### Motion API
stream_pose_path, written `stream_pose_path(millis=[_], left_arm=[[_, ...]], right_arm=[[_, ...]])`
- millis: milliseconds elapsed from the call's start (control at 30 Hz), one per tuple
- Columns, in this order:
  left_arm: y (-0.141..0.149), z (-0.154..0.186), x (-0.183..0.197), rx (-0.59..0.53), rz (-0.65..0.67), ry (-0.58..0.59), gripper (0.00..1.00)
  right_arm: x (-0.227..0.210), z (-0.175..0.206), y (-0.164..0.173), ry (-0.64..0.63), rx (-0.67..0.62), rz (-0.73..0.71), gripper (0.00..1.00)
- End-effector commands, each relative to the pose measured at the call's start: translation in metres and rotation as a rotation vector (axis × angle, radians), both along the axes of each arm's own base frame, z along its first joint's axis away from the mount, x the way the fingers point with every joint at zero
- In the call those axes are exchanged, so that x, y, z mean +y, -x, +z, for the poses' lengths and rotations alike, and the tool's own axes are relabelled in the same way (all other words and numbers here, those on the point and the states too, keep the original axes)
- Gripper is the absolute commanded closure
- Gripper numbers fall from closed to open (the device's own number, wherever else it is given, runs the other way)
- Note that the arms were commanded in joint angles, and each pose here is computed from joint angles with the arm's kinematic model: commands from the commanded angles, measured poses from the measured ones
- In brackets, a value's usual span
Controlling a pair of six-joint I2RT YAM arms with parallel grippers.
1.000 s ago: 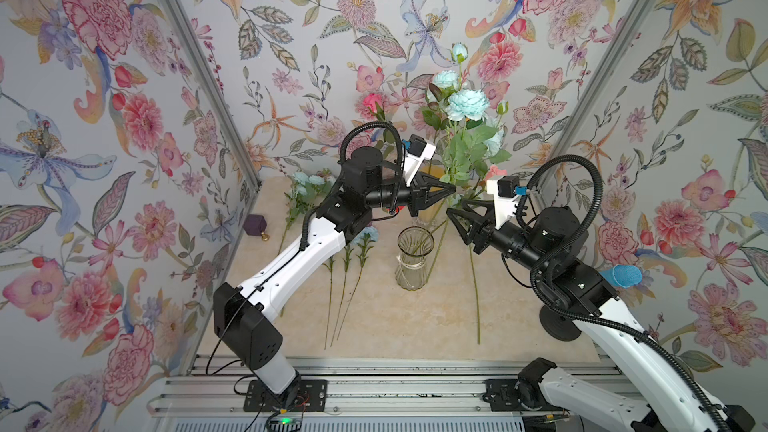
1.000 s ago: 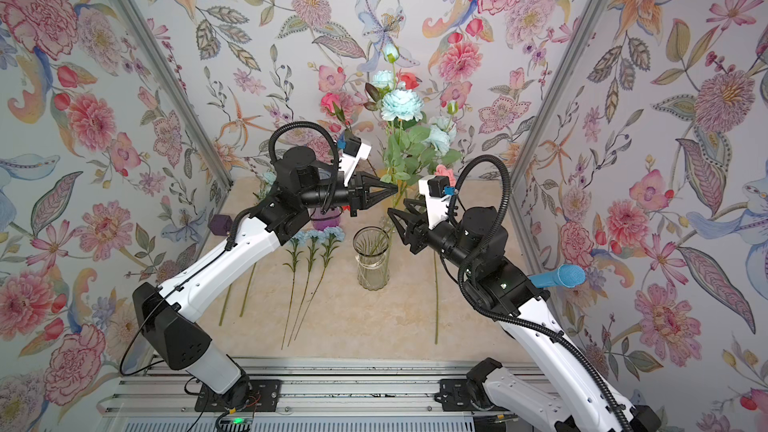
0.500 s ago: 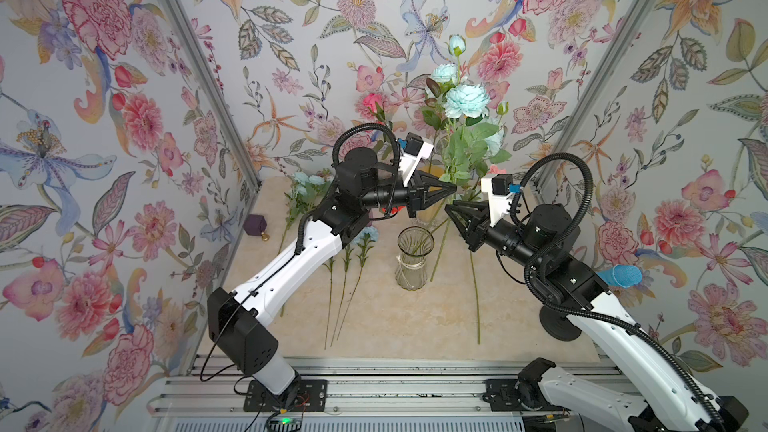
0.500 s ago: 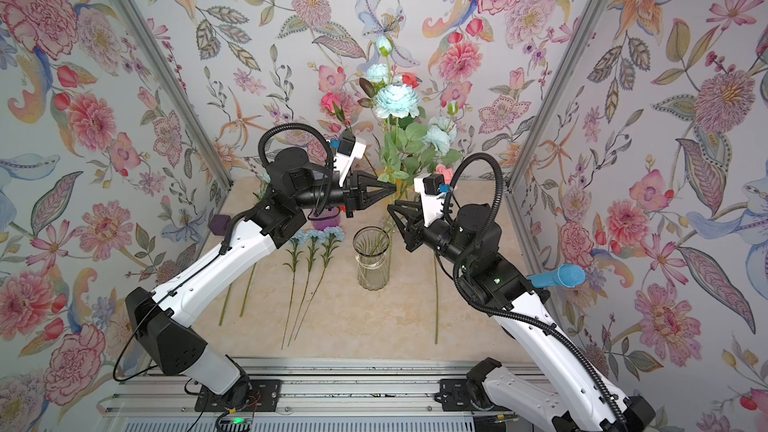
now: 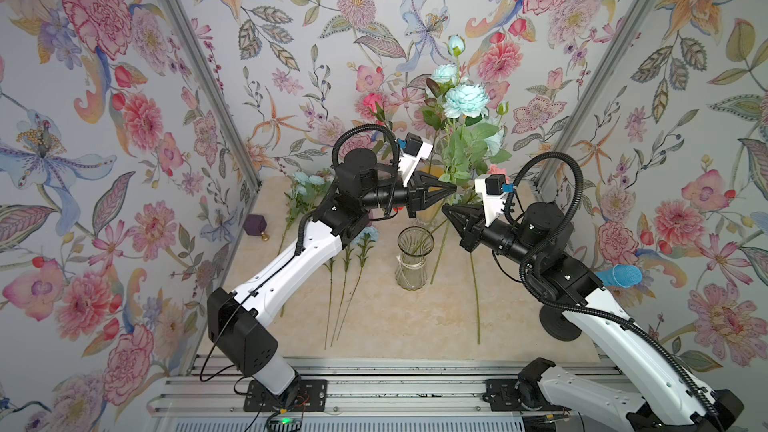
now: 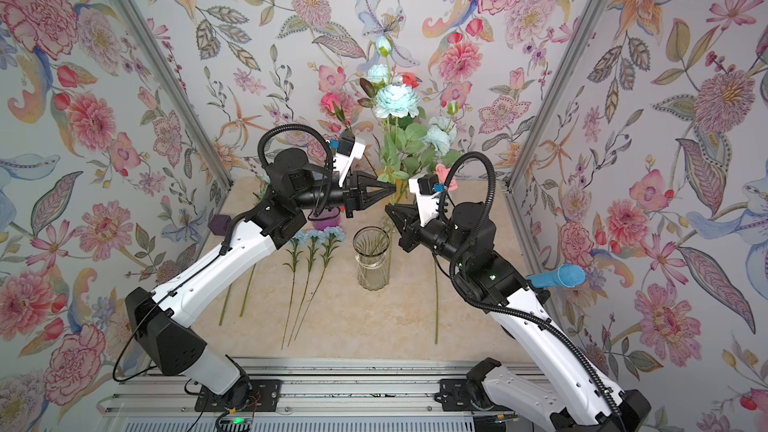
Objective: Pick out blue flowers from the vase
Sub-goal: Place the flower at the center of the board.
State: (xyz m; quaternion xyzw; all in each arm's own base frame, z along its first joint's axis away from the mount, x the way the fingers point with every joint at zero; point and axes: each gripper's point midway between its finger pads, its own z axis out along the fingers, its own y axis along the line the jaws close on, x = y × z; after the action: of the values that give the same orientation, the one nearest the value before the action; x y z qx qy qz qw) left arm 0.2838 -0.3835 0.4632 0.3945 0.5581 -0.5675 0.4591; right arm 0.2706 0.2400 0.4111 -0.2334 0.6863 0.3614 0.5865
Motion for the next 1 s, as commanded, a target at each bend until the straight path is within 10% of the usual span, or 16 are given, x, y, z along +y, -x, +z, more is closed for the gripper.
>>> stream_pose_path(millis=[0,500,967], left_arm=[[0.018,0.019,0.004,-0.053,-0.036,0.041,0.87],[0.006,0.016,0.005,-0.1,0.033,0.038,0.29],[-0.02,0.044,0.071,-0.242,0.498,0.066,0.18]], right_arm=[[-0.005,0.013,0.001,-0.022,-0.033,-0.023,1.0],[-0.023,0.02,0.006,-0.019,-0.058,-0.087,1.0],[-0.103,0.015,-0.001,0.031,-0.005,-0.388,1.0]])
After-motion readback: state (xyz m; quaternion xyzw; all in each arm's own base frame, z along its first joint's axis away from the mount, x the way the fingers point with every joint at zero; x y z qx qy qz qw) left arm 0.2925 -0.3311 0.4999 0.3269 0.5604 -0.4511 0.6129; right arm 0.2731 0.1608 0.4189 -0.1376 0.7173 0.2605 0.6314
